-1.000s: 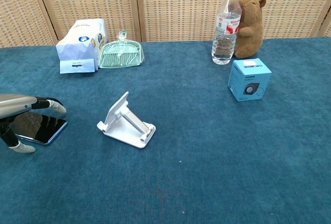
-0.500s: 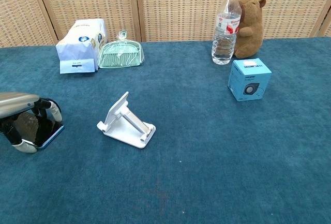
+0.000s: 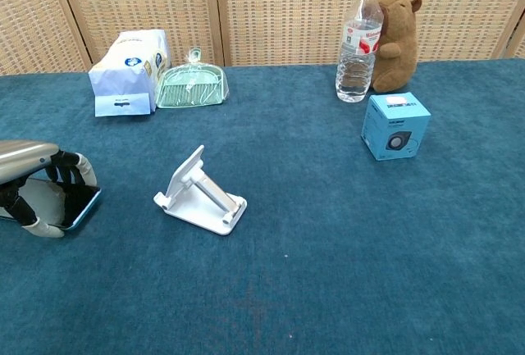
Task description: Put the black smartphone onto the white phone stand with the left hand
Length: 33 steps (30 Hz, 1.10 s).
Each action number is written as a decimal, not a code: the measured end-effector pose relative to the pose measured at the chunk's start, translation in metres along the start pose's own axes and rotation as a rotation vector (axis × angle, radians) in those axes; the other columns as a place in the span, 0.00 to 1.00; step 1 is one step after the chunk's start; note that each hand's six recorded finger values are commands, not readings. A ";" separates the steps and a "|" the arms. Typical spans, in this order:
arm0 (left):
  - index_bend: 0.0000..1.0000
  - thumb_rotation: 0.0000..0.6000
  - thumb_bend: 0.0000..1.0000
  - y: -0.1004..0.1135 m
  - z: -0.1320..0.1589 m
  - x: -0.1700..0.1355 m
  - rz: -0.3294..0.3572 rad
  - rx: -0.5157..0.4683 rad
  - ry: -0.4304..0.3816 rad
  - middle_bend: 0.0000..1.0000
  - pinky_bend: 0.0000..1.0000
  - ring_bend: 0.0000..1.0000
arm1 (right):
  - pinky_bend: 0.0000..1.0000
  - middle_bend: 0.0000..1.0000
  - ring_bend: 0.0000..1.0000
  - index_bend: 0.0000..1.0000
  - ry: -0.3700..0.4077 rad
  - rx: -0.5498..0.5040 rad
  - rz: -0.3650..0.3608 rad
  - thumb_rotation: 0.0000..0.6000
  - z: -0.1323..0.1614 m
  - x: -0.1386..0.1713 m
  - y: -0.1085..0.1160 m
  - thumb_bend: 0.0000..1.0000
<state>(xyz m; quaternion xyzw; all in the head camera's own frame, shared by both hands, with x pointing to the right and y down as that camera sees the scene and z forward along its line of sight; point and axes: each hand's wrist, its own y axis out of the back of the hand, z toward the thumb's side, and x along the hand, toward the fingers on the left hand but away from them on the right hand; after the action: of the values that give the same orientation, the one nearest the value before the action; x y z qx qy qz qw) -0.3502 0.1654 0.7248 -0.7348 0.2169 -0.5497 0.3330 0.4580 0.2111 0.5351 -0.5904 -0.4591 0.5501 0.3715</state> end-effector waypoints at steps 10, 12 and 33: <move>0.48 1.00 0.15 0.019 0.000 -0.007 0.068 -0.057 -0.024 0.43 0.31 0.44 | 0.00 0.00 0.00 0.00 0.000 0.002 0.004 1.00 0.000 0.000 -0.001 0.00; 0.48 1.00 0.15 0.026 0.001 -0.008 0.089 -0.086 -0.030 0.43 0.31 0.44 | 0.00 0.00 0.00 0.00 -0.001 0.002 0.005 1.00 0.000 0.000 -0.001 0.00; 0.48 1.00 0.12 0.083 0.074 0.001 0.210 -0.815 -0.422 0.43 0.31 0.44 | 0.00 0.00 0.00 0.00 -0.016 0.010 0.030 1.00 -0.002 -0.006 -0.008 0.00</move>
<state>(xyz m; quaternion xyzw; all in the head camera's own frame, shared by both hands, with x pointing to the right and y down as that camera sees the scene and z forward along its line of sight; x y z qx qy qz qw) -0.2750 0.1265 0.6524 -0.8755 0.4158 -0.2214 0.1078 0.4594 0.2084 0.5445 -0.5908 -0.4506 0.5626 0.3625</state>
